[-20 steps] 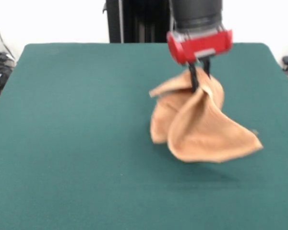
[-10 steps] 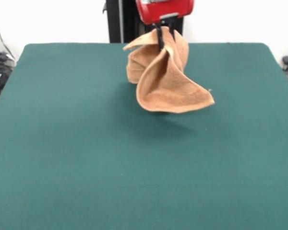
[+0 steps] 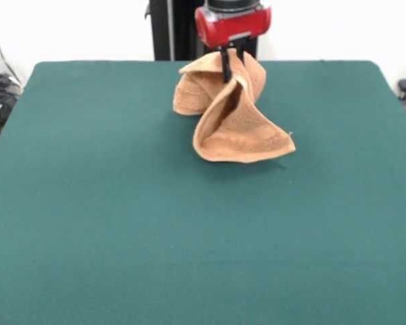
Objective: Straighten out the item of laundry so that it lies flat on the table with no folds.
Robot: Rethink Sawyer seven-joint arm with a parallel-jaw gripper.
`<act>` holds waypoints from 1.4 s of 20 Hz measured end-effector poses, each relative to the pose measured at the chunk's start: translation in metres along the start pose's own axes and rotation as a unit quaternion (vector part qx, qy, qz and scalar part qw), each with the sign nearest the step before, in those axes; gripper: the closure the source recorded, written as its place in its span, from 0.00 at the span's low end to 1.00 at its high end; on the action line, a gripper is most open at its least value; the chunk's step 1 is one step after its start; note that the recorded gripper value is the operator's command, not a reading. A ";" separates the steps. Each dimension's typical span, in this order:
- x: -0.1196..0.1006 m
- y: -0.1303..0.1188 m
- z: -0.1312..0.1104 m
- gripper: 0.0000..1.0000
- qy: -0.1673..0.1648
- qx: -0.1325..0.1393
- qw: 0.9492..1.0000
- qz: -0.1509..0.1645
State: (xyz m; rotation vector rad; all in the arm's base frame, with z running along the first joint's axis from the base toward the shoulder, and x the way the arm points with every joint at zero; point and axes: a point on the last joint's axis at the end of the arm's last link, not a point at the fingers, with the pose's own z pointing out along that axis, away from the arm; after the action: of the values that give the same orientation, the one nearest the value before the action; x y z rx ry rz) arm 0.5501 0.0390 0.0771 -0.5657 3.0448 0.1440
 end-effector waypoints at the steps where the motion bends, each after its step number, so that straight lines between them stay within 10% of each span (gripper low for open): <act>1: 0.000 0.001 0.002 1.00 -0.002 0.000 1.000 -0.003; 8: -0.006 0.018 0.016 1.00 -0.026 -0.004 0.999 -0.019; 9: -0.007 0.019 0.018 0.00 -0.029 -0.005 0.999 -0.020; 28: -0.048 0.007 -0.028 0.00 0.017 0.025 0.999 -0.016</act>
State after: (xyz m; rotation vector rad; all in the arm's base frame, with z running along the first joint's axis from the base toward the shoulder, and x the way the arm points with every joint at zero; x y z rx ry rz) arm 0.5916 0.0599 0.1083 -0.6196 3.0605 0.0580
